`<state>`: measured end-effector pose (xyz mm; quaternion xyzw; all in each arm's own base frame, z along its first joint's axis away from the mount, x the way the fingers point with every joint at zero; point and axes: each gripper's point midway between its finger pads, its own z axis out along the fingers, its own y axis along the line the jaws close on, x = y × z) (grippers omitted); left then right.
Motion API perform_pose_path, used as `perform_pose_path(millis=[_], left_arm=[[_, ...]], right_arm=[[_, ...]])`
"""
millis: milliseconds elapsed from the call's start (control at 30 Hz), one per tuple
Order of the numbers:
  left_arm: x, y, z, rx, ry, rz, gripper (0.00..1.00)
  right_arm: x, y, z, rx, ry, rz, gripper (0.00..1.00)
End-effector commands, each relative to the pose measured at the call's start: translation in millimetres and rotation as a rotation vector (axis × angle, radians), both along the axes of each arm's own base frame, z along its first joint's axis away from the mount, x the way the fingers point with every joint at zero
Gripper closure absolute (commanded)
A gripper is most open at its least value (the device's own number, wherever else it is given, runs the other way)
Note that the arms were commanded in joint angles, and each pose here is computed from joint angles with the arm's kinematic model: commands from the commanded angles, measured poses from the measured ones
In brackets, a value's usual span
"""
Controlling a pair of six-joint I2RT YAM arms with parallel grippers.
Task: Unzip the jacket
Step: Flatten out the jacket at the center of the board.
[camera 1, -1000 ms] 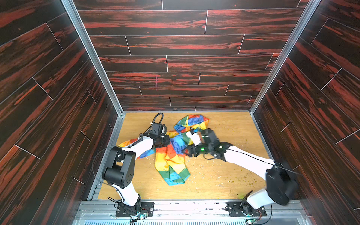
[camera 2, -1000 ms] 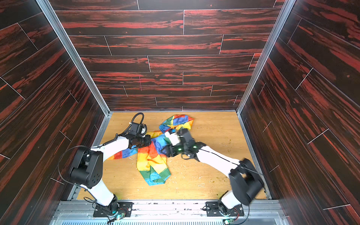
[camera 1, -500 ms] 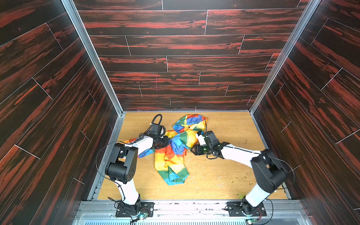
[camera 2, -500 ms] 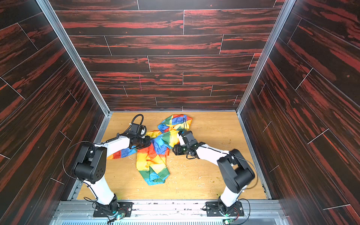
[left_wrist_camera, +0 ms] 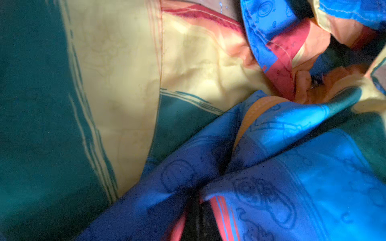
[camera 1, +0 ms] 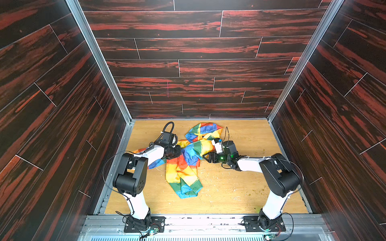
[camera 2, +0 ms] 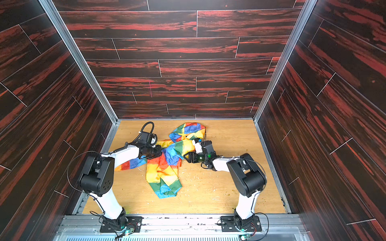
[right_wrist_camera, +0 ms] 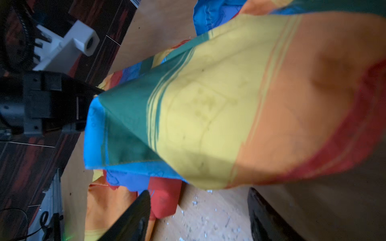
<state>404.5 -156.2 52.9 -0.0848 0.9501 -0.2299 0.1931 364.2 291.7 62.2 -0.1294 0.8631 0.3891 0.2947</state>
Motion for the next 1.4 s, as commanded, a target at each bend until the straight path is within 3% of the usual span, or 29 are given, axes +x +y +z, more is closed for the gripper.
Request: perform_pose_path(millis=[0, 200, 400, 567, 733, 867, 1100, 1267, 1367], left_arm=[[3, 0, 3, -0.004, 0.001, -0.006, 1.00], [3, -1, 3, -0.009, 0.006, -0.009, 1.00], [4, -3, 15, -0.017, -0.015, -0.017, 1.00], [5, -4, 33, -0.026, -0.048, -0.024, 1.00], [5, 0, 65, -0.007, -0.111, -0.035, 1.00], [2, 1, 98, 0.008, -0.182, -0.071, 1.00], [-8, -6, 134, -0.010, -0.266, -0.166, 1.00], [-16, -20, 133, -0.014, -0.255, -0.234, 1.00], [-17, -23, 128, 0.011, -0.243, -0.246, 1.00]], right_arm=[[13, -5, -13, 0.028, 0.040, -0.037, 0.28], [12, 7, -17, 0.088, 0.078, 0.030, 0.33], [8, 16, 0, 0.143, 0.080, 0.085, 0.56], [7, 8, 9, 0.110, 0.065, 0.054, 0.83], [6, -1, 41, 0.061, 0.071, 0.018, 0.99], [0, -6, 87, 0.040, 0.085, 0.007, 0.99], [-5, -21, 129, -0.068, 0.144, -0.034, 1.00], [28, -51, 141, -0.232, 0.075, -0.200, 1.00], [55, -71, 135, -0.265, 0.106, -0.288, 1.00]])
